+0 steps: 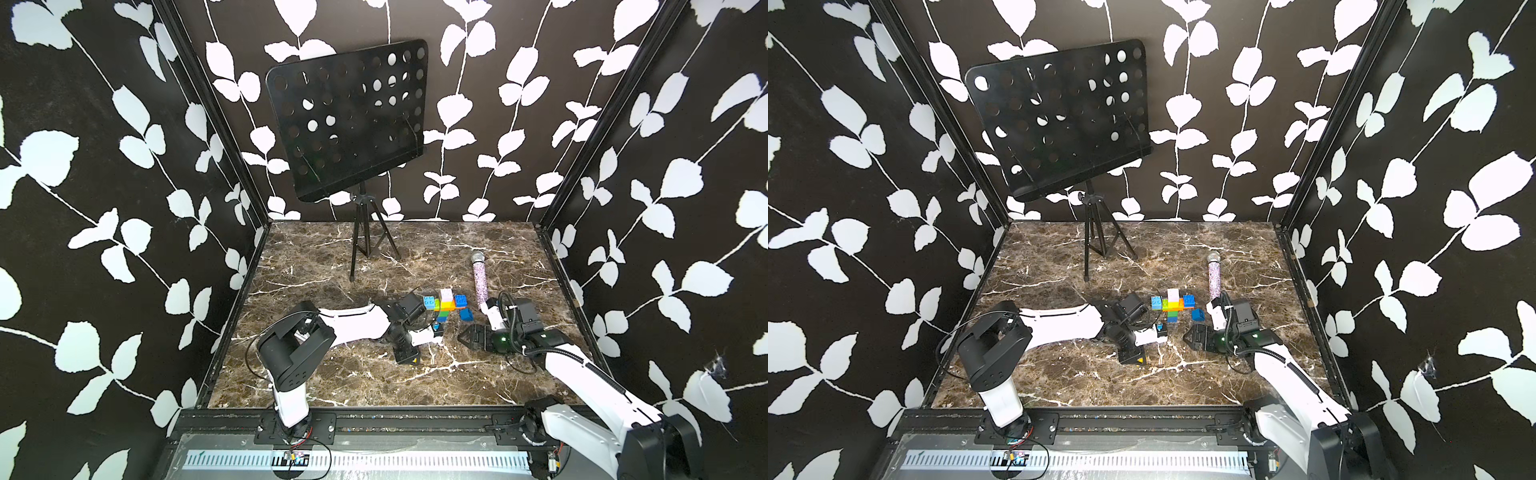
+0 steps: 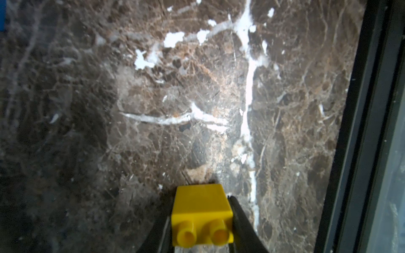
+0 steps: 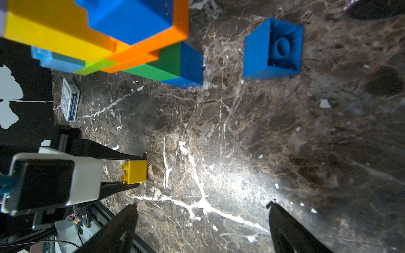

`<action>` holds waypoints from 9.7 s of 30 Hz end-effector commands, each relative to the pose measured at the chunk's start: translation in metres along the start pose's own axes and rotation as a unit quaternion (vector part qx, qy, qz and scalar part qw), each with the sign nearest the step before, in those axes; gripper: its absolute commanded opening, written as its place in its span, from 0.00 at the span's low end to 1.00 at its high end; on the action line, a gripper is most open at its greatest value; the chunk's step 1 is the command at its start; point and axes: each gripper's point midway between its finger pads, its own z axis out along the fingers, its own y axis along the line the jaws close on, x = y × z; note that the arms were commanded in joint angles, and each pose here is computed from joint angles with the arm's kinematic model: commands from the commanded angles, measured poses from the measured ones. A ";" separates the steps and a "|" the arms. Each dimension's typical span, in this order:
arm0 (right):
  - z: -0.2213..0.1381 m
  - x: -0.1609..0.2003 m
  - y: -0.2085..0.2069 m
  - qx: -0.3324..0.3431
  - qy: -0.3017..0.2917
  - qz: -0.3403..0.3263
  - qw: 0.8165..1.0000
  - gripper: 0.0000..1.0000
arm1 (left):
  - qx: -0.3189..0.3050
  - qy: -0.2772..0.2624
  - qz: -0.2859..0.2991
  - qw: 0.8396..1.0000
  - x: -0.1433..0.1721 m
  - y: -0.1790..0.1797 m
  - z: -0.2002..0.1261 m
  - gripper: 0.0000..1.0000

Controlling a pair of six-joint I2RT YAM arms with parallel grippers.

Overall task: Assemble a fork with lego
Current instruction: Pick up the lego brick from the center of the board, then assemble the lego brick with the lego brick, then move the lego brick at the center of the board.

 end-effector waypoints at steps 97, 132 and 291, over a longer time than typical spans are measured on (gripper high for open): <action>0.018 -0.119 0.012 -0.227 -0.061 0.085 0.968 0.61 | -0.038 -0.064 0.188 0.979 -0.126 0.083 -0.112 0.00; 0.023 -0.109 0.010 -0.217 -0.053 0.101 0.970 0.53 | -0.033 0.006 0.142 0.989 -0.112 0.083 -0.093 0.00; 0.019 0.004 -0.025 0.091 0.017 -0.084 0.992 0.47 | -0.120 -0.270 -0.376 0.878 0.021 0.059 -0.112 0.48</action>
